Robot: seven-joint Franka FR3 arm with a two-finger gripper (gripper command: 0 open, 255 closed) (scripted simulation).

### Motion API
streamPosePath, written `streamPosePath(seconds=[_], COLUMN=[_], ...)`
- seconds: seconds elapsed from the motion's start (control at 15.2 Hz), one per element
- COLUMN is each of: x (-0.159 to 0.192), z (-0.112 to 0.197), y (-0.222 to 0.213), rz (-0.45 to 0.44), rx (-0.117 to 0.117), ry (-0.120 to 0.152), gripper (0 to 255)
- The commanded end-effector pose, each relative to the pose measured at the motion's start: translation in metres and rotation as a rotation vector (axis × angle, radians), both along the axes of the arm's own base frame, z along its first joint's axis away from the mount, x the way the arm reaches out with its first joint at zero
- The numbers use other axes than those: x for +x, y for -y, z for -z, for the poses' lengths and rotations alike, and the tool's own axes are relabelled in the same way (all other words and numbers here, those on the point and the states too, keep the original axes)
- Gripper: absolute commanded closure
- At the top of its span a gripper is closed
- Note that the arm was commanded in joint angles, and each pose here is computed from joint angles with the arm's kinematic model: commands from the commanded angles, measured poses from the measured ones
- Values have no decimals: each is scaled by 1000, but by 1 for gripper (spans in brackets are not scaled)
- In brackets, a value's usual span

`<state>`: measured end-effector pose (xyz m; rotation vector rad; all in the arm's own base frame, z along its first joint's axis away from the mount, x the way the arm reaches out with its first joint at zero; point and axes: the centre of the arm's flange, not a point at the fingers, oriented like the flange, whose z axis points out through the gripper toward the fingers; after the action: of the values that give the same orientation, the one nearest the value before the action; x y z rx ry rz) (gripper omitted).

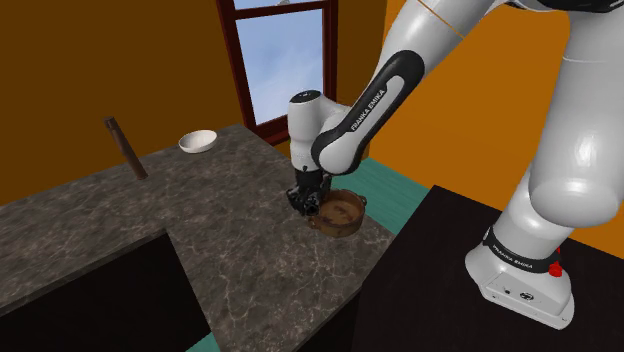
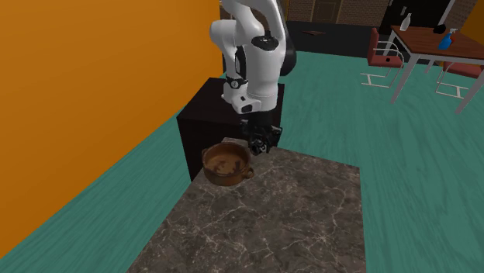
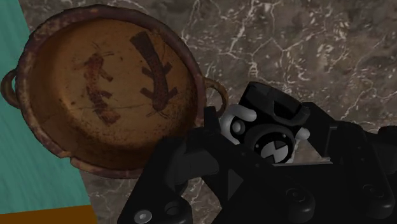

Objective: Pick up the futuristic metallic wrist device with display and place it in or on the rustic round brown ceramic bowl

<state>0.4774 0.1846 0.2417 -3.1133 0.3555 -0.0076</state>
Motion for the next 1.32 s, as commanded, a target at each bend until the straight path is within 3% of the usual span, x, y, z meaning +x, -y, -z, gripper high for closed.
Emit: streamPosePath(seconds=[0.0,0.46,1.25], x=[-6,-16,-16], z=[-1,0,64], y=[27,124,124], rz=[-2,-2,-2], rx=[0,0,0], ry=[0,0,0], gripper=[255,255,255])
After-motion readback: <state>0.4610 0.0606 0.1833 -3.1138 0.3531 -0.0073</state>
